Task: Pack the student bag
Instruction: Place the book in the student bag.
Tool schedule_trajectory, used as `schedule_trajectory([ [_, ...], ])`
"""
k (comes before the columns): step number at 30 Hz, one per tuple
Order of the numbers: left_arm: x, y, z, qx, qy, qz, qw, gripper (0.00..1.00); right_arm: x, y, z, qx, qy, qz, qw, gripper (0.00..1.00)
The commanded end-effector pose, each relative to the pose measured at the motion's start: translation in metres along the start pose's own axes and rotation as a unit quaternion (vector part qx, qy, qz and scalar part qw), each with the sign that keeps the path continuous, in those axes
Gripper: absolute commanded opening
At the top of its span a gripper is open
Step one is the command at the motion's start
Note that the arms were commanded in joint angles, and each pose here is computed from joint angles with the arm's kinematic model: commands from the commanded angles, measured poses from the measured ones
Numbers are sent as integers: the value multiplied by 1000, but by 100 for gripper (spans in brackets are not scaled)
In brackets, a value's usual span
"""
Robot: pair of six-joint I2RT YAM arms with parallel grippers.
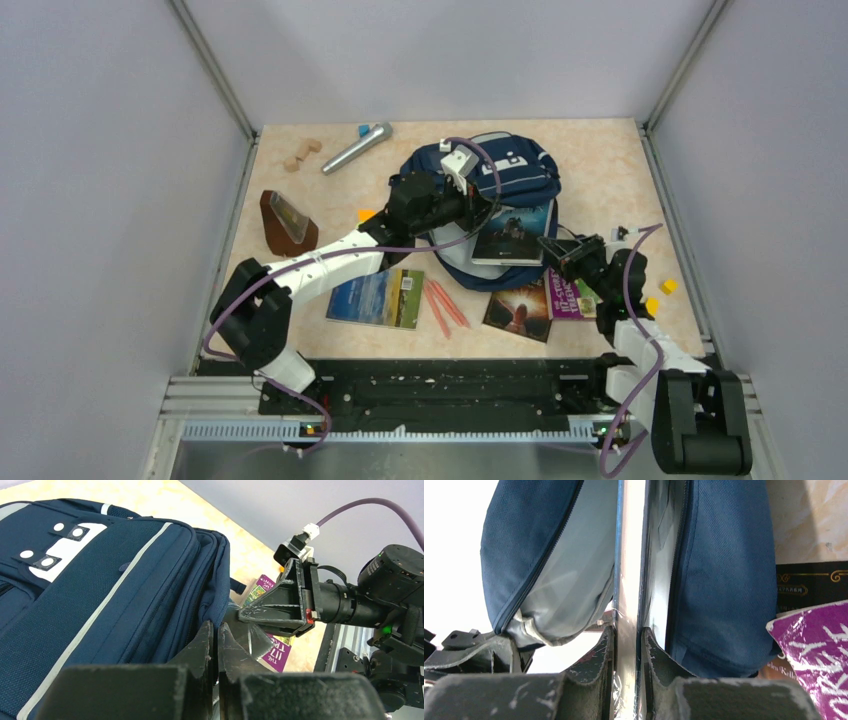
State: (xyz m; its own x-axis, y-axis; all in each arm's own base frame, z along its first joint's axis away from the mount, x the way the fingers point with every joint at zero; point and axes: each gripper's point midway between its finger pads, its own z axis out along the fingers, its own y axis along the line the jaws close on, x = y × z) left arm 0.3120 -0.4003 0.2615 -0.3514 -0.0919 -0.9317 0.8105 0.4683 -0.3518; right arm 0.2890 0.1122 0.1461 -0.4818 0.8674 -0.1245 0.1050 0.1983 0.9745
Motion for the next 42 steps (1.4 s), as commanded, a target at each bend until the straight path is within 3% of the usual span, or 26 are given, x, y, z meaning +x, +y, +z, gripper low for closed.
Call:
schedule_trajectory([
  [1, -59, -40, -13, 56, -81, 18, 995, 0, -16, 89, 3, -158, -47, -61, 984, 0],
  [17, -52, -42, -18, 61, -73, 10, 995, 0, -13, 109, 52, -217, -60, -33, 974, 0],
  [23, -51, -43, -20, 61, -71, 5, 996, 0, -16, 94, 80, -186, -78, -24, 979, 0],
  [34, -49, -43, -20, 61, -74, 0, 995, 0, -34, 69, 119, -142, -168, -11, 975, 0],
  [42, -47, -46, -21, 71, -73, -8, 995, 0, -26, 48, 150, -86, -201, -38, 975, 0],
])
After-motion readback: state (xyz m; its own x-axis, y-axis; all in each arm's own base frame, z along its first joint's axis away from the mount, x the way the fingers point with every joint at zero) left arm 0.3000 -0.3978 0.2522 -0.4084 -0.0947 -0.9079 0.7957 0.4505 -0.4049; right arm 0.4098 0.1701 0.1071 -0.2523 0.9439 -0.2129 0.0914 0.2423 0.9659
